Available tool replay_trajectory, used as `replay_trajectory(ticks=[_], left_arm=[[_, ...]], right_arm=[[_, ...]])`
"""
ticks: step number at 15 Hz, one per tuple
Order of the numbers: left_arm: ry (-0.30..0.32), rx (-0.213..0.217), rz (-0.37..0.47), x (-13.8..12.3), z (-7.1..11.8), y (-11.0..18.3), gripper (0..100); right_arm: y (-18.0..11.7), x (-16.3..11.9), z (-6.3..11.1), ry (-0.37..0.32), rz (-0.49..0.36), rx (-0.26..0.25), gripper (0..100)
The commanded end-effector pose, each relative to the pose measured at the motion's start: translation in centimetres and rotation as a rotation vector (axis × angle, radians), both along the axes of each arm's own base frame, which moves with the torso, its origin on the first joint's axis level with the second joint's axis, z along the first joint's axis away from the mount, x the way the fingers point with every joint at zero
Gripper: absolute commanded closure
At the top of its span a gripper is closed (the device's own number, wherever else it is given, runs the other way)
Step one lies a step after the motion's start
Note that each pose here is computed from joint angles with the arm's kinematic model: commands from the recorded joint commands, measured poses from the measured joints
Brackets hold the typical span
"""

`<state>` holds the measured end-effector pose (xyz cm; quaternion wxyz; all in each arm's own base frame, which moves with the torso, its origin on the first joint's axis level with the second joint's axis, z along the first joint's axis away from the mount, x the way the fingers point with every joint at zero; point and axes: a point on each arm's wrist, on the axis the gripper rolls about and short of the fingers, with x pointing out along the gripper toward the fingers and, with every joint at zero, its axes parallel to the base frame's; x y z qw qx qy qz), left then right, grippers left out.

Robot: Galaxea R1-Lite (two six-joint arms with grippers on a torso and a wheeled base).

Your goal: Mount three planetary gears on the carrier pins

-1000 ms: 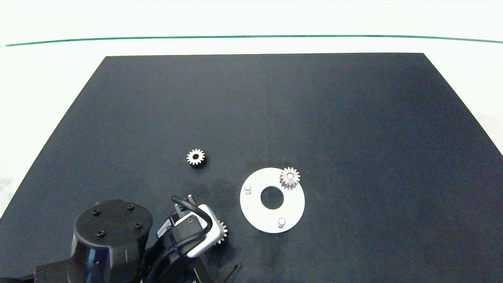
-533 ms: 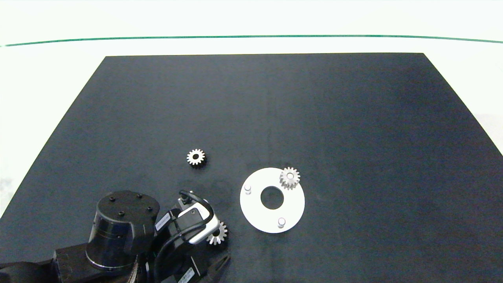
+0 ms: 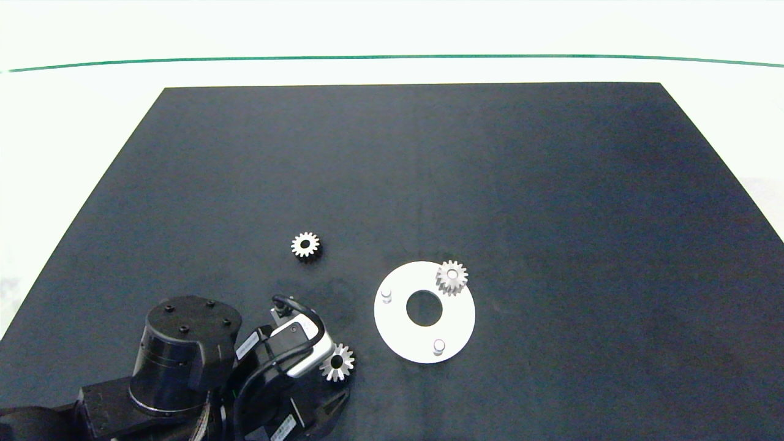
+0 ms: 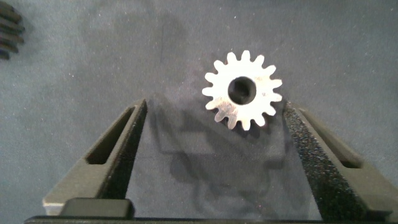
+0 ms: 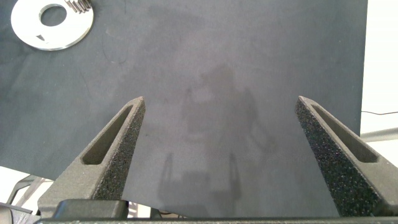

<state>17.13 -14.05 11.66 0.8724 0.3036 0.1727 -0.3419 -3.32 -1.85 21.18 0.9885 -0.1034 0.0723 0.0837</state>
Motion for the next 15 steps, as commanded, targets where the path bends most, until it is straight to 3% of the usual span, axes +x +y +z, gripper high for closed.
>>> replay_trajectory(ticks=[1,15], left_arm=[[-0.016,-0.012,-0.002,0.06,0.39,-0.11,17],[-0.004,-0.01,-0.016,-0.26,0.17,-0.37,45]], right_arm=[[0.04,0.12,-0.01,0.008,0.001,-0.005,0],[0.12,0.3,0.44,0.008,0.004,-0.004,0]])
